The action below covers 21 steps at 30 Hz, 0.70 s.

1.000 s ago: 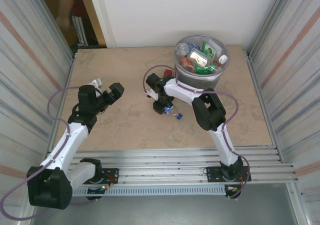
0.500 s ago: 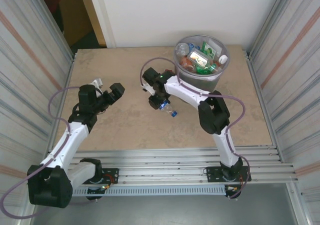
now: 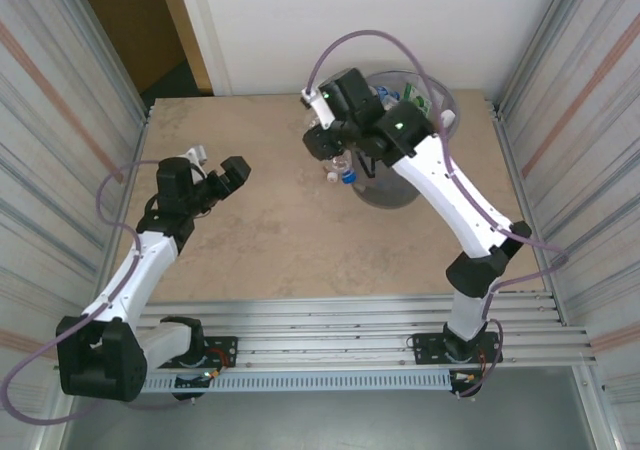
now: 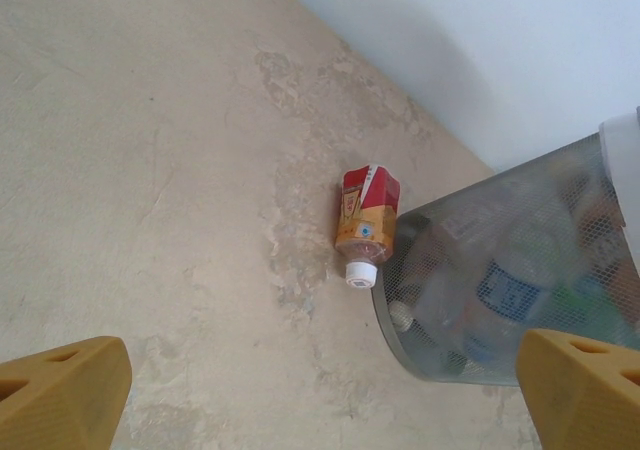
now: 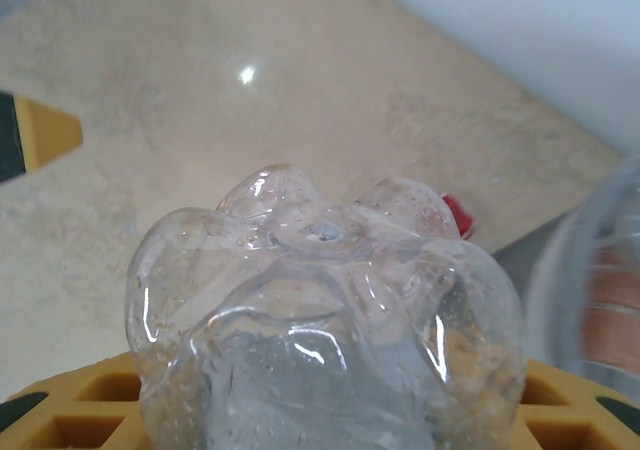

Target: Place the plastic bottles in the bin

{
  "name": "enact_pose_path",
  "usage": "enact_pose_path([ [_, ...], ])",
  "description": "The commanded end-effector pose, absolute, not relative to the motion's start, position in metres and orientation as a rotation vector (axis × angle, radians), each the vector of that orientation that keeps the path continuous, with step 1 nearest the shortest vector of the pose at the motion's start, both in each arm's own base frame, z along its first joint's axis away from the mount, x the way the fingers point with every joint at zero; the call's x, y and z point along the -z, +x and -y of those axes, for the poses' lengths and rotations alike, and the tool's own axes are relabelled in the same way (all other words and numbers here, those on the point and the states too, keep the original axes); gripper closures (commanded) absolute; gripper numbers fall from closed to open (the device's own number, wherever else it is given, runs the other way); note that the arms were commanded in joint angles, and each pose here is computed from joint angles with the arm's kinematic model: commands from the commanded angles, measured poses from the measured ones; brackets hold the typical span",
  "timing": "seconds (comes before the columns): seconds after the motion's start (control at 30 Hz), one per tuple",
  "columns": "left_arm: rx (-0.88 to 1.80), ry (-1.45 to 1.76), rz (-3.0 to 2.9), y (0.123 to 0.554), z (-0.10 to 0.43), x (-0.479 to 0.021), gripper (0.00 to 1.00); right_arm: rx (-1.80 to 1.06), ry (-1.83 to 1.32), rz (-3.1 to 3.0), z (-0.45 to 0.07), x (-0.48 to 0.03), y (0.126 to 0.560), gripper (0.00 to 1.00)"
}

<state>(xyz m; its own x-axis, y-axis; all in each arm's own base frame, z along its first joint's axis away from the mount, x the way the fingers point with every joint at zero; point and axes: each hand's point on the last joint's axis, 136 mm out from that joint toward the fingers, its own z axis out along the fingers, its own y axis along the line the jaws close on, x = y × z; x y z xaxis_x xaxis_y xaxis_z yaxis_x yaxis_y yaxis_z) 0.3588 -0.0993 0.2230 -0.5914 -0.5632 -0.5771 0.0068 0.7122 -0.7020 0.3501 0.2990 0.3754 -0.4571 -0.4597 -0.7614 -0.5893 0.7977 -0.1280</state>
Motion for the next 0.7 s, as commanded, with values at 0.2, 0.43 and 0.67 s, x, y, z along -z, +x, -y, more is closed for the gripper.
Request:
enact_pose_path([
  [0.2,0.851,-0.336,-2.07,0.367,0.104,-0.241,0.01,-0.072,-0.564,-2.003,-0.202,-0.452,0.375,0.65],
  [0.43,0.874,-0.317,-2.066,0.372,0.108,-0.248,0.01,-0.079,-0.412,-2.003,-0.124,-0.454,0.428,0.64],
  [0.67,0.884,-0.315,-2.08,0.37,0.113,-0.241,0.01,-0.041,-0.396,-2.039,-0.091,-0.429,0.468,0.64],
])
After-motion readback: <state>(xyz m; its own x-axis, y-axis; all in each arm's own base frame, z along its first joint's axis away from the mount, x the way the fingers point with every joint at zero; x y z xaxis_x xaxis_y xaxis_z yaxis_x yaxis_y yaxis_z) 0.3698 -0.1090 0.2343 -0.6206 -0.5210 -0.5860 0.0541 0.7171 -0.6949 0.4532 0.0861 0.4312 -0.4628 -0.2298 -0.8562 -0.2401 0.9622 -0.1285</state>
